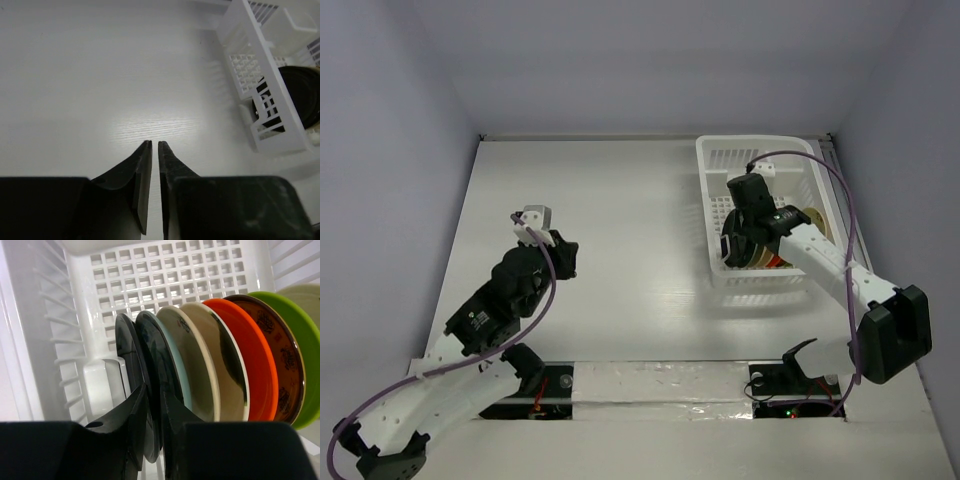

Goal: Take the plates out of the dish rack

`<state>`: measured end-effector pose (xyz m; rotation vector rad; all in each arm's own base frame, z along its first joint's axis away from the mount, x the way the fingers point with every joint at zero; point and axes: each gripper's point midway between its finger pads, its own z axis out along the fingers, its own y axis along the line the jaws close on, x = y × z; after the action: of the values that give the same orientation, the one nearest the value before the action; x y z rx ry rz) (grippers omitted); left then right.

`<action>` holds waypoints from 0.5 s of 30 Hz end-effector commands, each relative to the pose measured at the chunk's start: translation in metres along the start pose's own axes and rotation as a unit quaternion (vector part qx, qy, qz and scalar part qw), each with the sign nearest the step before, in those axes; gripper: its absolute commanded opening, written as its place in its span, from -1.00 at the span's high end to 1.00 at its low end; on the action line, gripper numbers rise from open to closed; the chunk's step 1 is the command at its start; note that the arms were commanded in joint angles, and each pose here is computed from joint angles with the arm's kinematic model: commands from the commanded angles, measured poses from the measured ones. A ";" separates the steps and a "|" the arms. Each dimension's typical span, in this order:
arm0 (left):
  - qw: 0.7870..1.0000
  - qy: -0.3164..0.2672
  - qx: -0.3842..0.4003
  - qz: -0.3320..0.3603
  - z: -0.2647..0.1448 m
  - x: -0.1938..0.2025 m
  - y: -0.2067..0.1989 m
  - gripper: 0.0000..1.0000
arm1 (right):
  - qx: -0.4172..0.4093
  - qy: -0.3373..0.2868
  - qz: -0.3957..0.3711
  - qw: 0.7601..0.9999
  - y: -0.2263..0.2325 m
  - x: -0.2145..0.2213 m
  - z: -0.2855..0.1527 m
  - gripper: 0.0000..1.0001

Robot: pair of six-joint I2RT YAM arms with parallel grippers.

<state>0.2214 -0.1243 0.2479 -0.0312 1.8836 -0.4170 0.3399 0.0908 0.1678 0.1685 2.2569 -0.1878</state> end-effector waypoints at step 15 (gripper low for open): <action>0.999 -0.038 0.027 -0.022 0.002 -0.029 0.002 0.80 | 0.034 -0.066 -0.036 0.997 -0.009 -0.057 -0.040 1.00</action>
<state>0.2293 -0.1139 0.2614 -0.0562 1.8362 -0.4589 0.3334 0.0897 0.1840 0.0490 2.2735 -0.3050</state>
